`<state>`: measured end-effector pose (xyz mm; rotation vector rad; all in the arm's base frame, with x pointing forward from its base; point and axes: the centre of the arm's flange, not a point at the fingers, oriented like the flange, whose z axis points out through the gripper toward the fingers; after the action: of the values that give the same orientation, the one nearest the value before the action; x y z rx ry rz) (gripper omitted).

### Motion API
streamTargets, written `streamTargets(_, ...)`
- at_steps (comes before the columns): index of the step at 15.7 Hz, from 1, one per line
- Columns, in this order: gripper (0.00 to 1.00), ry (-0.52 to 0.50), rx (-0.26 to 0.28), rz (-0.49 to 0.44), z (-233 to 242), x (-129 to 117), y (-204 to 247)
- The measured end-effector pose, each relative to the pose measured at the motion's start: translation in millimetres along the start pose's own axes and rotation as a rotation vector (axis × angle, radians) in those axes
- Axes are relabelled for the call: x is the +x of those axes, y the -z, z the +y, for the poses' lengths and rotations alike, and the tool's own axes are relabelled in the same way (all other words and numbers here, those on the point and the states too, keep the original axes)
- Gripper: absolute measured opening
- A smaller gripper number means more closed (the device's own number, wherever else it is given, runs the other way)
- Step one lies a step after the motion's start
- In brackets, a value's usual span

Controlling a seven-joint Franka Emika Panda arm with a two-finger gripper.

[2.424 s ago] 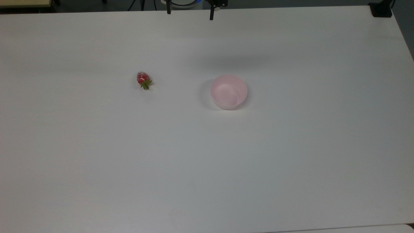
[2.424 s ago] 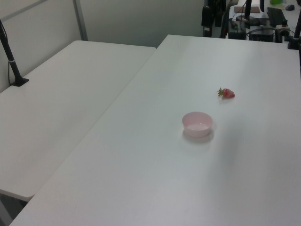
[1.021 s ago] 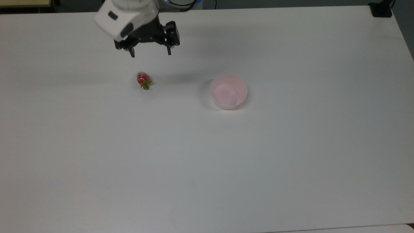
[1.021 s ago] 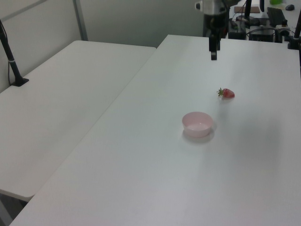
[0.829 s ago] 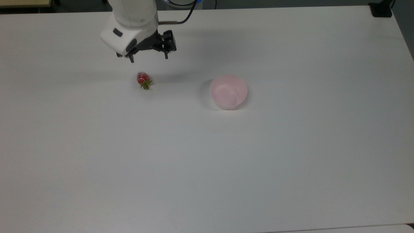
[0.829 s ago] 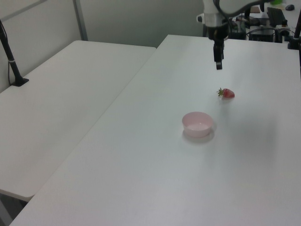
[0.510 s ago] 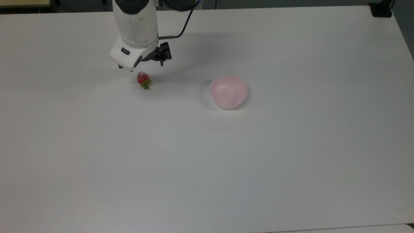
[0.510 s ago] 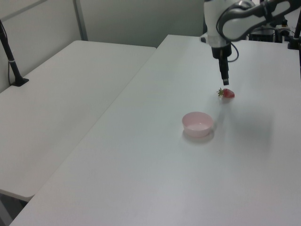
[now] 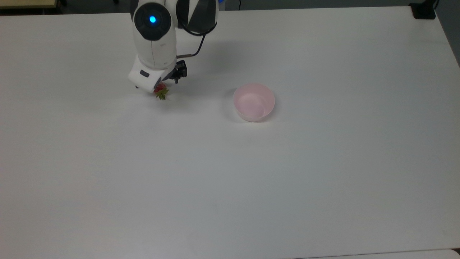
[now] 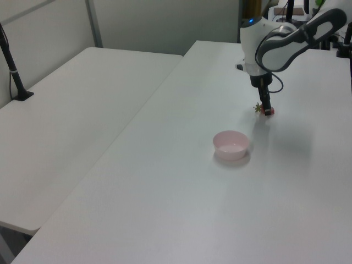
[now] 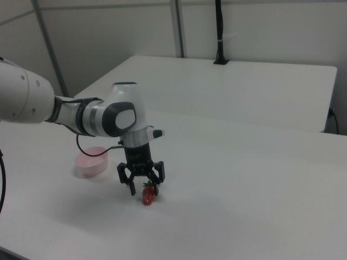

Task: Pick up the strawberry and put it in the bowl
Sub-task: 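Close the gripper on the red strawberry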

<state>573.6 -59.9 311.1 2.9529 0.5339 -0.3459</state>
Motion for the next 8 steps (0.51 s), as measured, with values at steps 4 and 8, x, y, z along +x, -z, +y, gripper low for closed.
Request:
streamTargets(4,0.63,0.01,-0.002,-0.001,-0.1,3.0,-6.4)
streamTargets(8,0.41,0.021,-0.005,0.002,2.4,3.5,-5.5)
